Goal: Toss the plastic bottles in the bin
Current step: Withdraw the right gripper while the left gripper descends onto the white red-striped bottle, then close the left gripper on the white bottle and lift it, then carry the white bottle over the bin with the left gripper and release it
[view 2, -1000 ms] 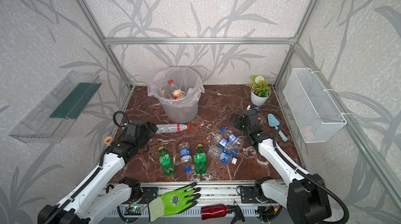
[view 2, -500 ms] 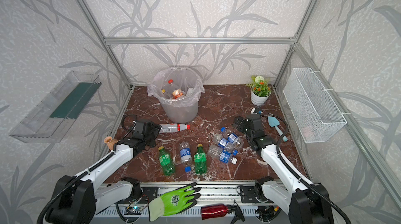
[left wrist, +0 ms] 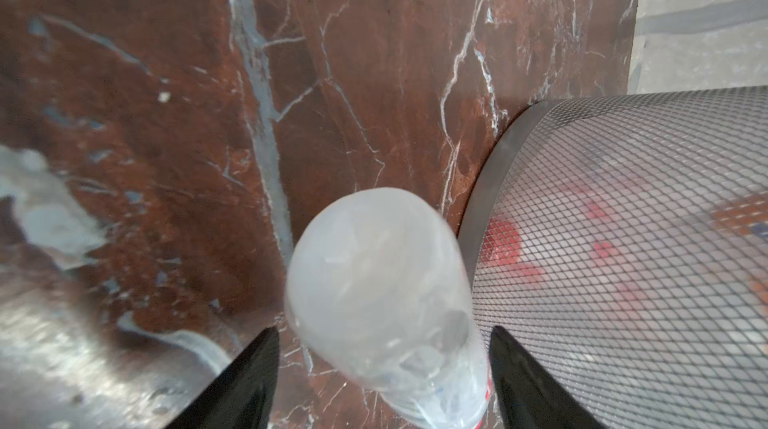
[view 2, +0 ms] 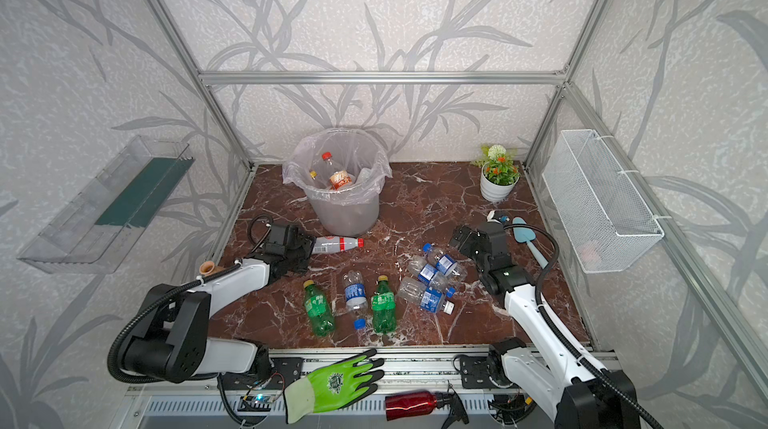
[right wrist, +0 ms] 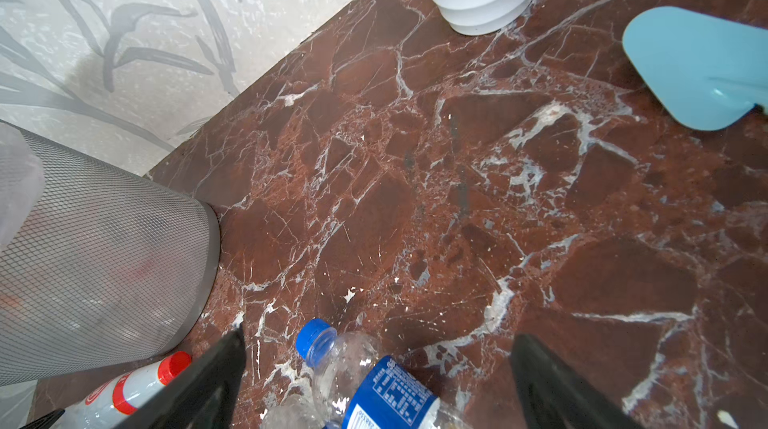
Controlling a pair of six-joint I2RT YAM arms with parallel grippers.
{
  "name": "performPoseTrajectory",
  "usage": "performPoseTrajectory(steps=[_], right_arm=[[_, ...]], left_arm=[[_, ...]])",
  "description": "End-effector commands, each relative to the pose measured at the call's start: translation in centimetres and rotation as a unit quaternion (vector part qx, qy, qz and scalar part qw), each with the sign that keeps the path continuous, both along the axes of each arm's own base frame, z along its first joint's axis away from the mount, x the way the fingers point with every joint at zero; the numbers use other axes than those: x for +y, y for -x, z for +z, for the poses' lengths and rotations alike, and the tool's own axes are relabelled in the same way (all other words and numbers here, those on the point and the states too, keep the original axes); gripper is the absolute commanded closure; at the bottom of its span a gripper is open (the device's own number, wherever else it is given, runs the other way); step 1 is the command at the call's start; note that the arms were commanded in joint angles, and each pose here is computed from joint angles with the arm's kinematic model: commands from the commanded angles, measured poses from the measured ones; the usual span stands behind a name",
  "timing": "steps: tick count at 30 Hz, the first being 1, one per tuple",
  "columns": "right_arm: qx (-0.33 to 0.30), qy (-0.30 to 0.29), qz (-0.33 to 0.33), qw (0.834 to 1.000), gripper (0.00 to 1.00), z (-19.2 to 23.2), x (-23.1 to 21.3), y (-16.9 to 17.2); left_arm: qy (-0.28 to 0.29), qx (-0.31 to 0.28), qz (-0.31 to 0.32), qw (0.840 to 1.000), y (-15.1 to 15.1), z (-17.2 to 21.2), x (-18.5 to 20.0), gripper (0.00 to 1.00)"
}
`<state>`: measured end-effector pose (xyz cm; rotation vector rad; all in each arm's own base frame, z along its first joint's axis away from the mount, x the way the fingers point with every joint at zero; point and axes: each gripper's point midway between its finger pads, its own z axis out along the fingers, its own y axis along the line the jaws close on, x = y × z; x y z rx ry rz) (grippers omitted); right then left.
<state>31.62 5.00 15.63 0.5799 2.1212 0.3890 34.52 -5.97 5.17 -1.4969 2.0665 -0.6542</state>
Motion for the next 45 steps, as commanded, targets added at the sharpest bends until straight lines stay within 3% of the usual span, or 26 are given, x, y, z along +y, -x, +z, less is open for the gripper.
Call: performPoseTrajectory(steps=[1,10,19,24,29,38,41,45], right_arm=[[0.006,0.008,-0.015,1.0,0.01,-0.4,-0.8,0.7],[0.008,0.014,-0.033,0.999,0.01,-0.4,-1.7,1.2],[0.009,0.021,-0.051,0.998,0.01,-0.5,-2.6,1.8],[0.002,0.022,-0.064,0.998,0.01,-0.6,-3.2,2.3],[0.001,0.021,-0.069,0.997,0.01,-0.7,-3.5,2.7],[-0.011,0.027,-0.074,0.997,0.01,0.0,-3.9,2.9],[-0.016,0.028,-0.074,0.997,0.01,0.2,-4.0,2.8],[-0.021,0.026,-0.07,0.997,0.01,0.4,-3.9,2.6]], left_arm=[[0.023,-0.018,0.008,1.0,-1.7,1.1,-0.4,0.2],[0.042,0.046,0.003,0.998,-1.6,-1.6,-1.4,0.21],[0.033,0.068,0.025,0.997,-1.1,-2.6,-0.7,0.37],[0.026,0.053,0.042,0.997,-0.8,-1.9,0.1,0.5],[0.015,0.024,0.06,0.998,-0.5,0.0,1.2,0.53],[-0.072,-0.082,0.122,0.987,3.3,8.7,6.4,0.54],[-0.137,-0.145,0.154,0.968,5.8,14.4,9.3,0.55],[-0.249,-0.242,0.185,0.92,9.2,24.7,12.7,0.56]])
